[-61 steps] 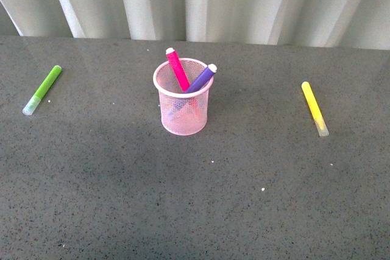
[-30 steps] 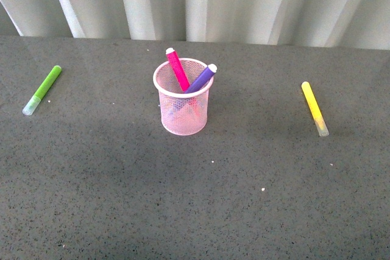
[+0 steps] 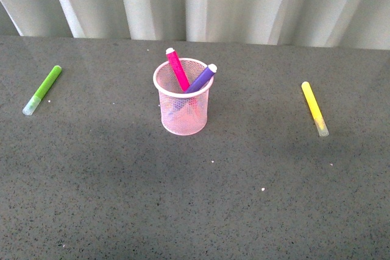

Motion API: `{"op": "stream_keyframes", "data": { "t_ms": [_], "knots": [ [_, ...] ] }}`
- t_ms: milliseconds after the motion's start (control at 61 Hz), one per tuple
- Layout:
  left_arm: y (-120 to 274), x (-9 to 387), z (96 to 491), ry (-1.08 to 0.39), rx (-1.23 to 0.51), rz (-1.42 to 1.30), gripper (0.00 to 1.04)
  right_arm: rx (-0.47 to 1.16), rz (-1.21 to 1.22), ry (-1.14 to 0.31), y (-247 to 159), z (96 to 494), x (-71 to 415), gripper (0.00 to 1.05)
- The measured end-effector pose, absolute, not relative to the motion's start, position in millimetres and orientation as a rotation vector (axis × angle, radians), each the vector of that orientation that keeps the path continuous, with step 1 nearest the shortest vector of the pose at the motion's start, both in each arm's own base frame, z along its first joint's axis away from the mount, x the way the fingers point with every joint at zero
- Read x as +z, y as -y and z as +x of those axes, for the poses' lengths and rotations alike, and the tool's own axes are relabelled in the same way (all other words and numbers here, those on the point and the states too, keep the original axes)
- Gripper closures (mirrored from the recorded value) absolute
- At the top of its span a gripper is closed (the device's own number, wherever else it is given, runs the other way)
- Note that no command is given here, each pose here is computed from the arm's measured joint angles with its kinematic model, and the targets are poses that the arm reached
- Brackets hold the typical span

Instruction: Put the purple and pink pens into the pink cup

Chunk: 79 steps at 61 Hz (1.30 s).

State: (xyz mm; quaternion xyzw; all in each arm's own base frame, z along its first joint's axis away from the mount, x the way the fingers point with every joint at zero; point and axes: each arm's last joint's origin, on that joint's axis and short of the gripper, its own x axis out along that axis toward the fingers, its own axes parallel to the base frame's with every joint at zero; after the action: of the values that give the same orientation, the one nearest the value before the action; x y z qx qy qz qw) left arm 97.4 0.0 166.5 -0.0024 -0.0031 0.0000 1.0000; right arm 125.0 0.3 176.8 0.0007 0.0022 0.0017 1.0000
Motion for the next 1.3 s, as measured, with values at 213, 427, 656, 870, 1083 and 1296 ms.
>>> {"op": "stream_keyframes", "data": {
  "t_ms": [213,427,656,870,1083,1296],
  "knots": [
    [0.0,166.5,97.4,0.006,0.000,-0.005,0.07,0.004,0.001,0.023,-0.3,119.9,174.3,1.01],
    [0.0,166.5,97.4,0.006,0.000,-0.005,0.07,0.004,0.001,0.026,-0.3,114.5,174.5,1.01],
    [0.0,166.5,97.4,0.006,0.000,-0.005,0.07,0.004,0.001,0.025,-0.3,110.0,174.1,1.01],
    [0.0,166.5,97.4,0.006,0.000,-0.005,0.07,0.004,0.001,-0.007,-0.3,101.2,169.5,1.01],
    [0.0,166.5,97.3,0.007,0.000,-0.005,0.07,0.003,0.001,0.019,-0.2,96.6,170.8,1.01],
    [0.0,166.5,97.3,0.007,0.000,-0.005,0.07,0.003,0.001,0.019,-0.2,96.6,170.8,0.92]
  ]
}}
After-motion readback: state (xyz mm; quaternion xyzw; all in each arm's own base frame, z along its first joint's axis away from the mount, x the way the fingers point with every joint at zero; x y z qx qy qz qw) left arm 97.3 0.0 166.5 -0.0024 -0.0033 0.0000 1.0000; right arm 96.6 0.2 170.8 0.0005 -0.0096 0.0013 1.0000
